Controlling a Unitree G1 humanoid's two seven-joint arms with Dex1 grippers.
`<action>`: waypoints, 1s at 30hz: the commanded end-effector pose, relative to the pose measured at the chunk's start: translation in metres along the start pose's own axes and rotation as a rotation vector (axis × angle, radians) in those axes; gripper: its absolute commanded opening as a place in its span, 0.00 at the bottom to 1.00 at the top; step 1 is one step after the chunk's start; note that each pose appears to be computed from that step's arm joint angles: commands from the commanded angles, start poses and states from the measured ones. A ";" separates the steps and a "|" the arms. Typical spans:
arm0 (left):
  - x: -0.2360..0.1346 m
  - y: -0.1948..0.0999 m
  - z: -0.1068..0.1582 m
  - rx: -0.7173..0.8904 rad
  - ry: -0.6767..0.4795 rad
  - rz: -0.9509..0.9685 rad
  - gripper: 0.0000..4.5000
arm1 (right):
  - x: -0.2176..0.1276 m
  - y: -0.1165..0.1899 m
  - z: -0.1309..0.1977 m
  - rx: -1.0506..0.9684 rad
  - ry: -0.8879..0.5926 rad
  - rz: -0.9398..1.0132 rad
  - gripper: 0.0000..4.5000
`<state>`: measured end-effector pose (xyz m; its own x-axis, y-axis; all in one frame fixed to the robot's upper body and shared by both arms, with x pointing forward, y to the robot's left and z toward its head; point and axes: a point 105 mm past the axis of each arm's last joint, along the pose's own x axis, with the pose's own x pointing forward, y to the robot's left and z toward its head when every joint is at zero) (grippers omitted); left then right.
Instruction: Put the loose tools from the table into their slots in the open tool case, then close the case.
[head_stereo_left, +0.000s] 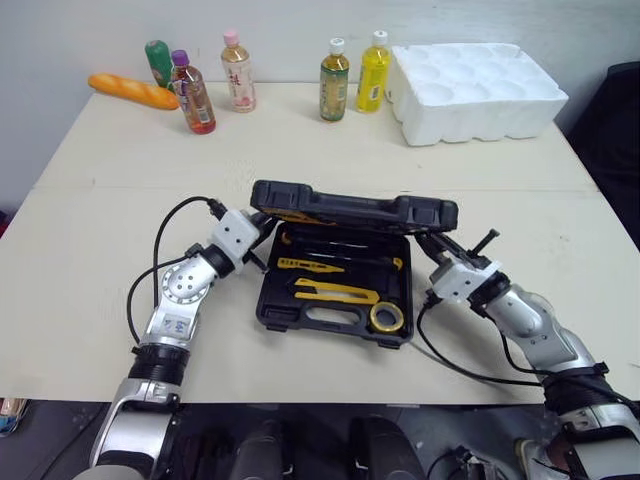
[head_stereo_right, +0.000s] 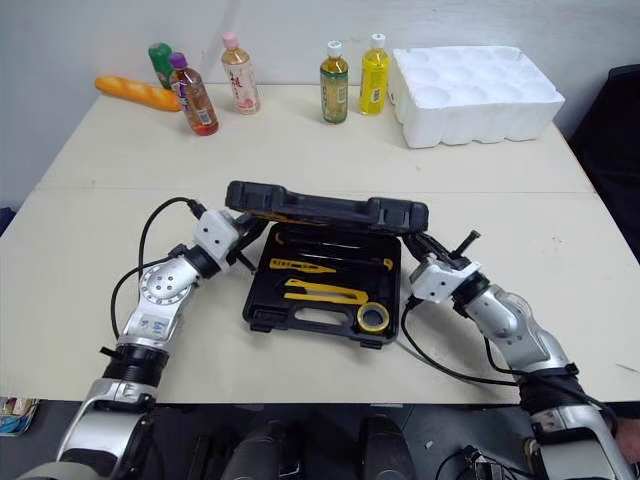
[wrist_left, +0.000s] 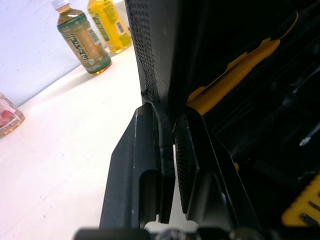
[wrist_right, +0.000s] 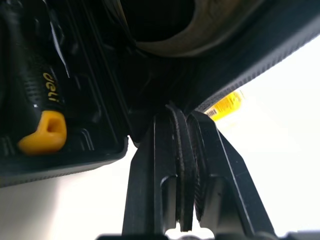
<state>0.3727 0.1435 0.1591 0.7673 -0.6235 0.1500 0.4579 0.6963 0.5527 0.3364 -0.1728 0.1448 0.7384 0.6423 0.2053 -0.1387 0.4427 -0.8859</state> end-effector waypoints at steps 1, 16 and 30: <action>-0.016 0.018 0.001 -0.040 0.013 0.038 0.20 | -0.018 0.022 -0.019 0.097 0.111 0.153 0.18; -0.101 0.035 -0.005 -0.186 0.223 -0.074 0.81 | -0.079 -0.008 -0.020 0.498 0.267 0.267 0.93; -0.062 0.035 0.000 -0.220 0.177 -0.164 0.72 | -0.084 0.031 0.033 0.773 0.230 0.535 0.38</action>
<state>0.3362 0.2110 0.1695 0.7375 -0.6701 -0.0838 0.6502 0.6711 0.3561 0.2544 -0.1982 0.1123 0.5848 0.7552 -0.2962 -0.8061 0.5001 -0.3164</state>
